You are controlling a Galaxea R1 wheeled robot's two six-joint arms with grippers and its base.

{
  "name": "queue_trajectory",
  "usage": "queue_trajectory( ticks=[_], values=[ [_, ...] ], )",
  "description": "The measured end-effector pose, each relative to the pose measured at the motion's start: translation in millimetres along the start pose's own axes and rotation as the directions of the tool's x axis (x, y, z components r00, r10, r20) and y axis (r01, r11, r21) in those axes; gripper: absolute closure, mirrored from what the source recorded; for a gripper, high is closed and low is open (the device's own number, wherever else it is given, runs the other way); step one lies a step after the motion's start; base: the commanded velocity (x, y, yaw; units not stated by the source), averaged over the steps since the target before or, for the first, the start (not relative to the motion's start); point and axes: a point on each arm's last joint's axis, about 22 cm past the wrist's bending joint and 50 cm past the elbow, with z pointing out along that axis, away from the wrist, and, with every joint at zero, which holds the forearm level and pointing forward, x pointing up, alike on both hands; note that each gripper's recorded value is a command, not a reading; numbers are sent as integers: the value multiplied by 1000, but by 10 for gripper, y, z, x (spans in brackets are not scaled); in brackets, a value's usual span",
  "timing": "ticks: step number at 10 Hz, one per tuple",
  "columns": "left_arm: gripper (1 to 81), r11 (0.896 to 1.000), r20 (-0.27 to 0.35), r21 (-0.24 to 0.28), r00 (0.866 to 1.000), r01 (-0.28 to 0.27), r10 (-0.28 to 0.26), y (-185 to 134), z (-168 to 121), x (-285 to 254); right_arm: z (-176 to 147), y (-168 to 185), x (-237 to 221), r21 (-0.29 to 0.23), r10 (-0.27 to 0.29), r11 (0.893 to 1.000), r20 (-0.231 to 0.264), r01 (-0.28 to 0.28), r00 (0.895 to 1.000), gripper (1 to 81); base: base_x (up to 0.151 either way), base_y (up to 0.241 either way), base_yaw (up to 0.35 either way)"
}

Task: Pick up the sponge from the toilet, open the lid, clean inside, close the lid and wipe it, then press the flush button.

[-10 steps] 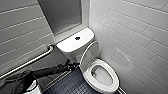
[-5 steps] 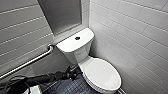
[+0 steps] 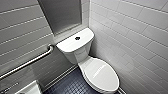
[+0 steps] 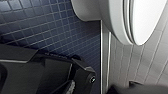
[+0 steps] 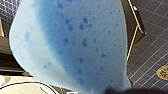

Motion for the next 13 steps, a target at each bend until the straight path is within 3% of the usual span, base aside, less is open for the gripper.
queue_trajectory(
  ticks=[4,7,9,11,13],
  values=[
    [10,993,145,75,986,-90,79,-816,-187,-1456,-317,-166,123,56,6,998,-32,-4,999,811,0,0,0],
    [10,980,220,82,962,-182,161,-1098,-253,-2181,-872,-574,739,142,-30,989,-107,45,994,811,0,0,0],
    [10,975,230,37,951,-220,206,-985,-31,-2391,-1271,-847,1347,176,-75,978,-197,110,978,811,0,0,0],
    [10,972,234,55,950,-228,209,-1166,173,-2393,-1436,-1222,1980,218,-117,958,-288,184,951,811,0,0,0],
    [10,972,238,62,949,-229,208,-1301,499,-2329,-1595,-1370,2633,211,-155,947,-365,243,918,811,0,0,0]
  ],
)
